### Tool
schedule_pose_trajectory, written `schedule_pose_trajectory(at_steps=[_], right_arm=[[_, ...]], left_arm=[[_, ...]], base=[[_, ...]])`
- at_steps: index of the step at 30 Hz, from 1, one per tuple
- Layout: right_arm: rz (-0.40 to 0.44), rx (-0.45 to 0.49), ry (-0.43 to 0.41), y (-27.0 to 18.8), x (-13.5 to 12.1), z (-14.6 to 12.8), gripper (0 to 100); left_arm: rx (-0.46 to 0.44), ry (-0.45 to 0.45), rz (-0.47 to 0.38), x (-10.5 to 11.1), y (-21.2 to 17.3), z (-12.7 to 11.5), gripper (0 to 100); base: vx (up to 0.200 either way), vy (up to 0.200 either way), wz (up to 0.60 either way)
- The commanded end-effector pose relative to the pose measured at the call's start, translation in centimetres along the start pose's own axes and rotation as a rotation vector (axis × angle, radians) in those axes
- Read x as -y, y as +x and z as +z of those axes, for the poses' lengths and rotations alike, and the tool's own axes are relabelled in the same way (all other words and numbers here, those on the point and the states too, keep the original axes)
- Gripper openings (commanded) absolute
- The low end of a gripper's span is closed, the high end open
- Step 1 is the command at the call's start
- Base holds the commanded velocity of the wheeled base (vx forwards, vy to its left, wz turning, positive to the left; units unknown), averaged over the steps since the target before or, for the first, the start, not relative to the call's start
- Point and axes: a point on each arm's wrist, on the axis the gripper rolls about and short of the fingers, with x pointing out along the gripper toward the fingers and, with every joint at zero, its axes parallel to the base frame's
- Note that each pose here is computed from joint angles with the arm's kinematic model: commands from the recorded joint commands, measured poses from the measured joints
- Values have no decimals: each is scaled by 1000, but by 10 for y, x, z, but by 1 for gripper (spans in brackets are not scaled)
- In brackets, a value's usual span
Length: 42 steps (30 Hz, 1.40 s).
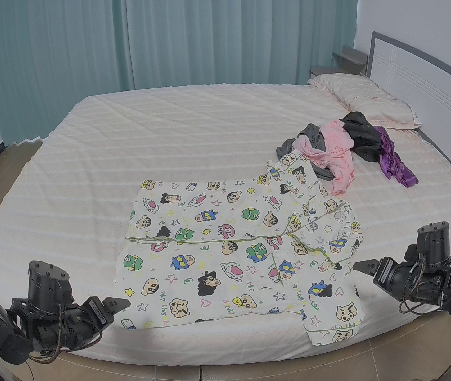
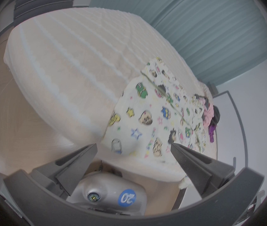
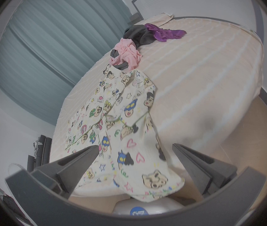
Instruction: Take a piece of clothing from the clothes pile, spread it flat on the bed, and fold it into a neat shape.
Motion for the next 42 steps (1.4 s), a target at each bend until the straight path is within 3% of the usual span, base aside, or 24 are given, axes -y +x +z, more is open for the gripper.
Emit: schedule_pose_trajectory(at_steps=[1, 12, 18, 36, 37, 42], right_arm=[[11, -1, 3, -12, 3, -6, 100], [10, -16, -1, -12, 3, -9, 100], [14, -14, -2, -13, 3, -9, 100], [17, -14, -4, -14, 2, -10, 100], [17, -14, -4, -14, 2, -10, 100], [14, -13, -5, -13, 2, -10, 100]], left_arm=[[-33, 19, 12, -3, -2, -8, 100], [-95, -32, 126, 4, 44, -12, 100], [-73, -24, 188, 4, 62, -12, 100], [65, -77, 160, 6, 87, -9, 100], [65, -77, 160, 6, 86, -9, 0], [89, -78, 162, 4, 76, -8, 0]], base=[[0, 0, 0], [0, 0, 0], [0, 0, 0], [0, 0, 0], [0, 0, 0], [0, 0, 0]])
